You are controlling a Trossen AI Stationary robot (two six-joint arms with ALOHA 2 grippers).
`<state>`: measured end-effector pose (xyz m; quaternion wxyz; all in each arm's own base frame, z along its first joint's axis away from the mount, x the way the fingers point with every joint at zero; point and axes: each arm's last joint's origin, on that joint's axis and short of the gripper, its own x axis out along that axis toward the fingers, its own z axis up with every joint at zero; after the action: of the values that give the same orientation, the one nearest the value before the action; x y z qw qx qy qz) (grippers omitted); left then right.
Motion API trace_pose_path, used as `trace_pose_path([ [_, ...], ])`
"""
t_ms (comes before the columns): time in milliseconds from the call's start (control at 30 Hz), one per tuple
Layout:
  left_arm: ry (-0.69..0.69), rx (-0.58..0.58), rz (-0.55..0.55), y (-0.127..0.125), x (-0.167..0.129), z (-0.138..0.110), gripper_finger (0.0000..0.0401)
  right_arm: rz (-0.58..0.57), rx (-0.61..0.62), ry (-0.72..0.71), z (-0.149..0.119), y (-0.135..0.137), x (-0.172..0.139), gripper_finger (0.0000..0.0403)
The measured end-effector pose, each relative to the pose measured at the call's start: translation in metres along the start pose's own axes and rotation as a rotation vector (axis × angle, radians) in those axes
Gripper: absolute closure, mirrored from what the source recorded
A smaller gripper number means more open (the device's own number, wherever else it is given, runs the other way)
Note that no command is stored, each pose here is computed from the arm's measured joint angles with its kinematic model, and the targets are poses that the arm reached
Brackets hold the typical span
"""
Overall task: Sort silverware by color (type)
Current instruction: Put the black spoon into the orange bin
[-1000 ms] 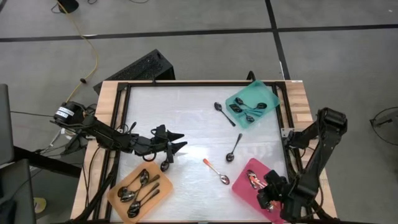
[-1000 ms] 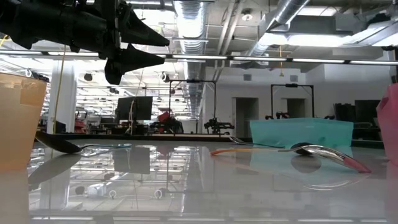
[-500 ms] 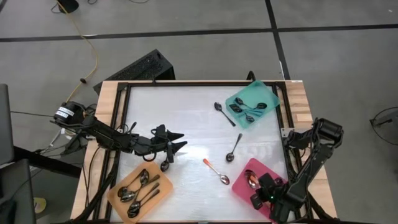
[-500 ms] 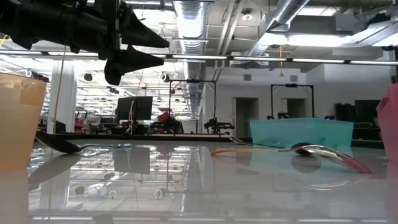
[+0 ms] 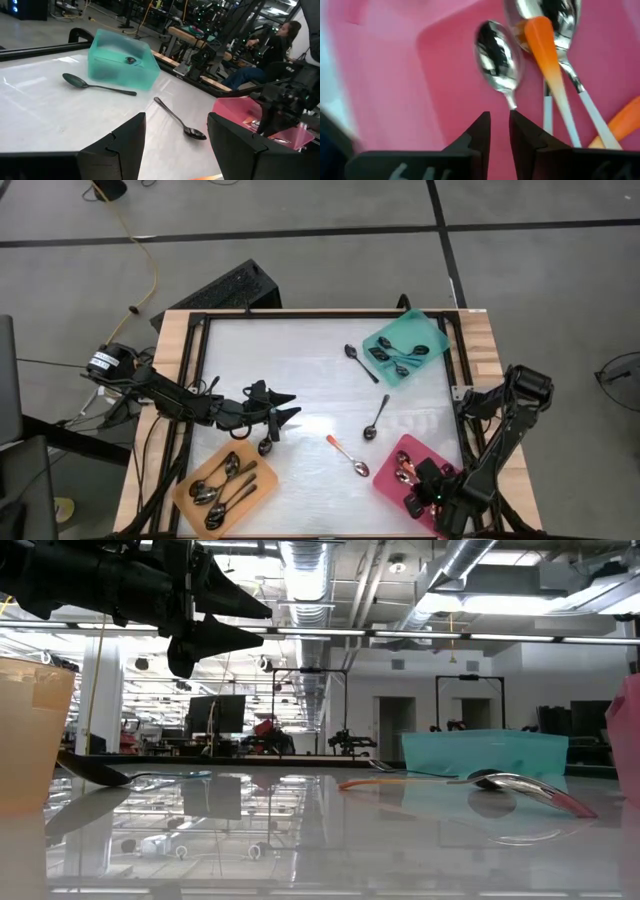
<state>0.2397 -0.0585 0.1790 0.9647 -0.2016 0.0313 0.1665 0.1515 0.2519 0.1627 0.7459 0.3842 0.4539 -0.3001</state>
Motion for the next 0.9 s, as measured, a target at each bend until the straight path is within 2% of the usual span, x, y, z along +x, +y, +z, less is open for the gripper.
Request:
trace_pose_path([
  [233, -0.010, 0.000, 0.018, 0.001, 0.000, 0.000, 0.0204, 0.157, -0.087, 0.017, 0.036, 0.010, -0.043, 0.0321],
  [367, -0.011, 0.000, 0.021, 0.001, 0.000, 0.000, 0.0204, 0.232, -0.160, -0.106, 0.070, 0.008, -0.067, 0.0321],
  [467, -0.011, 0.000, 0.021, 0.001, 0.000, 0.000, 0.0204, 0.257, -0.288, -0.240, 0.095, 0.007, -0.079, 0.0321],
  [600, -0.011, 0.000, 0.021, 0.001, 0.000, 0.000, 0.0204, 0.218, -0.527, -0.376, 0.125, 0.008, -0.085, 0.0321],
  [733, -0.008, 0.002, 0.022, 0.001, 0.000, 0.000, 0.0204, 0.142, -0.689, -0.433, 0.151, 0.011, -0.080, 0.0321],
  [900, 0.002, 0.010, 0.027, 0.001, 0.000, -0.001, 0.0204, 0.079, -0.907, -0.368, 0.175, 0.014, -0.067, 0.0320],
])
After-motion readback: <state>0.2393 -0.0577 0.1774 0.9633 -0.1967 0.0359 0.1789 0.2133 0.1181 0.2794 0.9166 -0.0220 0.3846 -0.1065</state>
